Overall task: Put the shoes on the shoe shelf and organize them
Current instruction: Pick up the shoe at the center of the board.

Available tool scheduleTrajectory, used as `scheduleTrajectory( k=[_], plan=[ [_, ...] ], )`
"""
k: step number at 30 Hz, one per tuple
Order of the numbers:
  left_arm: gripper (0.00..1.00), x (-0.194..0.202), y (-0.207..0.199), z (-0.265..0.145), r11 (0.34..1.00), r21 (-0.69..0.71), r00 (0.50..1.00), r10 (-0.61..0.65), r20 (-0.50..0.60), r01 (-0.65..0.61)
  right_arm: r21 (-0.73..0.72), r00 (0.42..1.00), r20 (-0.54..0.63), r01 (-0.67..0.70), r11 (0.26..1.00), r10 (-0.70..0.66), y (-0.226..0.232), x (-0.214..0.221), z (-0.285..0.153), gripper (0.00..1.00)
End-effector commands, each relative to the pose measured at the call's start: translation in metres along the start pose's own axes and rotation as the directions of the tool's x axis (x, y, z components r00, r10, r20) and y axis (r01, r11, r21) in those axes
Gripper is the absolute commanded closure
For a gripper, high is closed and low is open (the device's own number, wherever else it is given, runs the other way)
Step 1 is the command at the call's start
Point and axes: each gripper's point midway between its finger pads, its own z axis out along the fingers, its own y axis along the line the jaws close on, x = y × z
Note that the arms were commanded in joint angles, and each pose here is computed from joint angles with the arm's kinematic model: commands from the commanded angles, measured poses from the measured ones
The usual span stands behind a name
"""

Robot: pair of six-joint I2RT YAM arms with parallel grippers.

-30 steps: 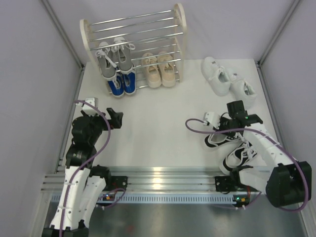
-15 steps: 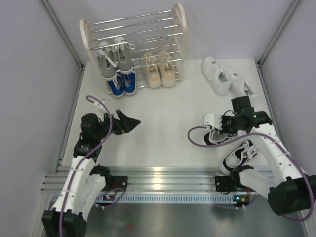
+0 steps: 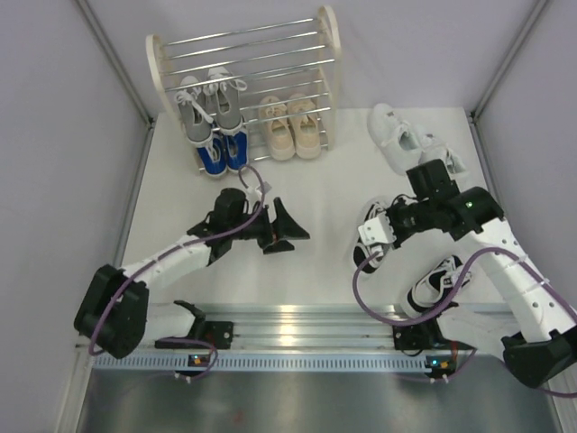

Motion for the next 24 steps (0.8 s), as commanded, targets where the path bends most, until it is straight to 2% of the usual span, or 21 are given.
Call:
scheduleTrajectory(
  k=[1,2,3,7,14,17,21,24],
  plan=[
    [0.02,-0.020,-0.056,0.027,0.987,0.161,0.999,0.016,0.040,-0.023,-0.014,0.977,0.158,0.147,0.989,-0.143,0.001,-0.045,-0.001,1.00],
    [0.02,-0.022,-0.058,0.032,0.984,0.176,0.999,-0.008,0.039,0.001,-0.013,0.973,0.169,0.160,0.987,-0.156,0.001,-0.049,-0.001,1.00],
    [0.02,-0.023,-0.055,0.044,0.981,0.179,0.997,-0.081,0.017,0.077,-0.013,0.970,0.177,0.171,0.985,-0.166,0.002,-0.053,-0.001,1.00],
    [0.02,-0.027,-0.079,0.074,0.955,0.277,0.994,-0.108,-0.023,0.110,-0.038,0.950,0.242,0.213,0.976,-0.198,0.010,-0.073,0.004,1.00],
    [0.02,-0.021,-0.096,0.124,0.917,0.337,0.977,-0.192,-0.097,0.213,-0.090,0.922,0.329,0.244,0.966,-0.202,0.029,-0.094,0.015,1.00],
    [0.02,-0.015,-0.100,0.136,0.893,0.351,0.959,-0.245,-0.145,0.281,-0.088,0.924,0.328,0.238,0.967,-0.198,0.027,-0.097,0.017,1.00],
    [0.02,0.004,-0.108,0.149,0.889,0.352,0.950,-0.235,-0.204,0.295,-0.088,0.926,0.319,0.239,0.967,-0.200,0.023,-0.098,0.021,1.00],
    [0.07,0.012,-0.116,0.149,0.883,0.364,0.949,-0.225,-0.223,0.295,-0.091,0.931,0.304,0.239,0.967,-0.201,0.019,-0.097,0.027,1.00]
  ],
)
